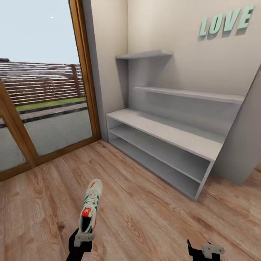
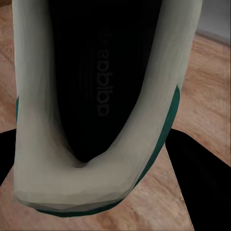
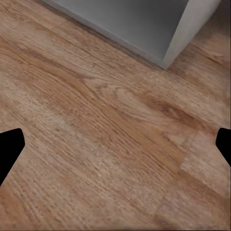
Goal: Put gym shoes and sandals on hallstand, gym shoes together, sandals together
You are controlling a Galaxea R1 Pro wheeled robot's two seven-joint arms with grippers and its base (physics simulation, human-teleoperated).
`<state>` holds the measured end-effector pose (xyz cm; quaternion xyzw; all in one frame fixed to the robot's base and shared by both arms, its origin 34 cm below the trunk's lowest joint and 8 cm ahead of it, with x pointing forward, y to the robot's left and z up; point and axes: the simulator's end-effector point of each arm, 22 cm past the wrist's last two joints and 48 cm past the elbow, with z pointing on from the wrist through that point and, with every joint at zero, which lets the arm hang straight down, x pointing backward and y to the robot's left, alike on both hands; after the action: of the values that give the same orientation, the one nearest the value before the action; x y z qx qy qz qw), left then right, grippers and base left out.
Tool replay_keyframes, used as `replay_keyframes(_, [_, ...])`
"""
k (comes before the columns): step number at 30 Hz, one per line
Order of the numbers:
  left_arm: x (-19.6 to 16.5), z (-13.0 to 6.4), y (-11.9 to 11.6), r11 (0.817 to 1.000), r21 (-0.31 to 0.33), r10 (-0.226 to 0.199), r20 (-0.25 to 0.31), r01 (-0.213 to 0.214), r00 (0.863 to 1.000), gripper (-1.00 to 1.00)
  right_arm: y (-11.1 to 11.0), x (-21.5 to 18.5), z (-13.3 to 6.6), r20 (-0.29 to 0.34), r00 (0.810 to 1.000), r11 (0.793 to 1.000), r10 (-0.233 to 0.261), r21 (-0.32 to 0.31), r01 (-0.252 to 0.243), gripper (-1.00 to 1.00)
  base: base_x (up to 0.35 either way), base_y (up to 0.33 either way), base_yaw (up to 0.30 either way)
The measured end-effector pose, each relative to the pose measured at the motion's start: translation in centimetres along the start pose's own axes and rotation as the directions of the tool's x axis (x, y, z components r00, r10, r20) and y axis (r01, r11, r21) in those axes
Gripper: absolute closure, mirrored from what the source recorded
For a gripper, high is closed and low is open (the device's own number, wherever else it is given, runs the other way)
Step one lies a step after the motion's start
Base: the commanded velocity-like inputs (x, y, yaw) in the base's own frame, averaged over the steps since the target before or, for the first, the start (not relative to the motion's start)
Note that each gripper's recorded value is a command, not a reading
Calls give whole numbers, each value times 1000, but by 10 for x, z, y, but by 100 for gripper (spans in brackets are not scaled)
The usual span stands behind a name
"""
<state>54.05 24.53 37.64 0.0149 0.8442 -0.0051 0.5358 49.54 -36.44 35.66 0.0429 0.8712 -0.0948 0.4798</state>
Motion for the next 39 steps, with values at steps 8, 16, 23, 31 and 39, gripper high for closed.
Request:
replay_keyframes(8, [1, 0, -1, 1000, 1, 1, -2, -1, 1000, 100, 0, 0, 0, 0, 1000, 1000, 0, 0, 0, -100, 2, 8, -266])
replay_keyframes(16, [1, 0, -1, 1000, 2, 1, -2, -1, 1000, 100, 0, 0, 0, 0, 1000, 1000, 0, 0, 0, -100, 0, 0, -266])
replay_keyframes(23, [1, 0, -1, 1000, 2, 1, -2, -1, 1000, 100, 0, 0, 0, 0, 1000, 1000, 0, 0, 0, -100, 0, 0, -266])
replay_keyframes(31, [1, 0, 0, 1000, 1, 0, -2, 0, 1000, 100, 0, 0, 0, -1, 1000, 1000, 0, 0, 0, -100, -86, 82, -266])
replay_keyframes(39, [1, 0, 0, 1000, -1, 0, -2, 0, 1000, 100, 0, 0, 0, 0, 1000, 1000, 0, 0, 0, -100, -55, 55, -266])
